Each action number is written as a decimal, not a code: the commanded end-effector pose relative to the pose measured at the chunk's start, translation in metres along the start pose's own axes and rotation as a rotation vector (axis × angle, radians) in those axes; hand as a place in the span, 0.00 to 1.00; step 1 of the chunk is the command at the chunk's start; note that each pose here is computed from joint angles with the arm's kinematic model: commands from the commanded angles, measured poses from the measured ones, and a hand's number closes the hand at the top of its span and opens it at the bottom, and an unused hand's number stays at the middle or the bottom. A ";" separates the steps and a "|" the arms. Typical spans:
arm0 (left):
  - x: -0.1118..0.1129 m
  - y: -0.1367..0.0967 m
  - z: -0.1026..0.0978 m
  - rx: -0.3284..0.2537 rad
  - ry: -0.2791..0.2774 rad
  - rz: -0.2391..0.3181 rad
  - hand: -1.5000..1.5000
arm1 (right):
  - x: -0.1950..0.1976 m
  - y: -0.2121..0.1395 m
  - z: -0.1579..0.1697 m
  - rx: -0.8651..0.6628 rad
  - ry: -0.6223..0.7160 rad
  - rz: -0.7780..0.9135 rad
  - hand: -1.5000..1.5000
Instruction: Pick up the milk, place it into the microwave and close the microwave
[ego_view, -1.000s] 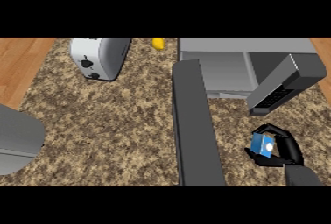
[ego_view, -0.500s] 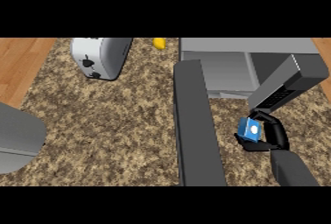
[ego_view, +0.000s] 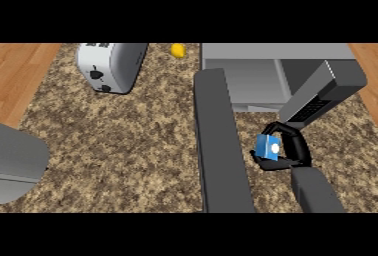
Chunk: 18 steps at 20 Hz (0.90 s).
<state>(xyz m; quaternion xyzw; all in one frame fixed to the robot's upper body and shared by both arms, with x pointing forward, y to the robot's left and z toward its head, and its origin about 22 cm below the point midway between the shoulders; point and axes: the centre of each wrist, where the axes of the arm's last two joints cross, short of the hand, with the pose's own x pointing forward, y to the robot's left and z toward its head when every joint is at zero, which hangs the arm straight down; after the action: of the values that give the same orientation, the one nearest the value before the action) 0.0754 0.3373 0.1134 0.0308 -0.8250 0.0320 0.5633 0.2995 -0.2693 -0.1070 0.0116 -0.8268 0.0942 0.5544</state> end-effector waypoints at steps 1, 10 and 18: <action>-0.007 0.006 -0.003 0.003 0.007 0.006 0.00 | 0.024 0.030 -0.032 -0.014 -0.045 -0.013 1.00; -0.017 0.020 0.007 0.010 -0.012 0.012 0.00 | 0.059 0.053 -0.093 -0.023 -0.047 0.106 1.00; 0.001 0.012 0.002 -0.003 0.008 -0.006 0.00 | 0.072 0.046 -0.155 -0.009 0.016 0.328 1.00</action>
<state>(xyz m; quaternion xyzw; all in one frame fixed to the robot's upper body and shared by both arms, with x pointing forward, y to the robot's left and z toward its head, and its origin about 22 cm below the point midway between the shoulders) 0.0765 0.3499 0.1047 0.0282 -0.8231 0.0329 0.5662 0.3862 -0.1975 -0.0074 -0.0925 -0.8262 0.1546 0.5338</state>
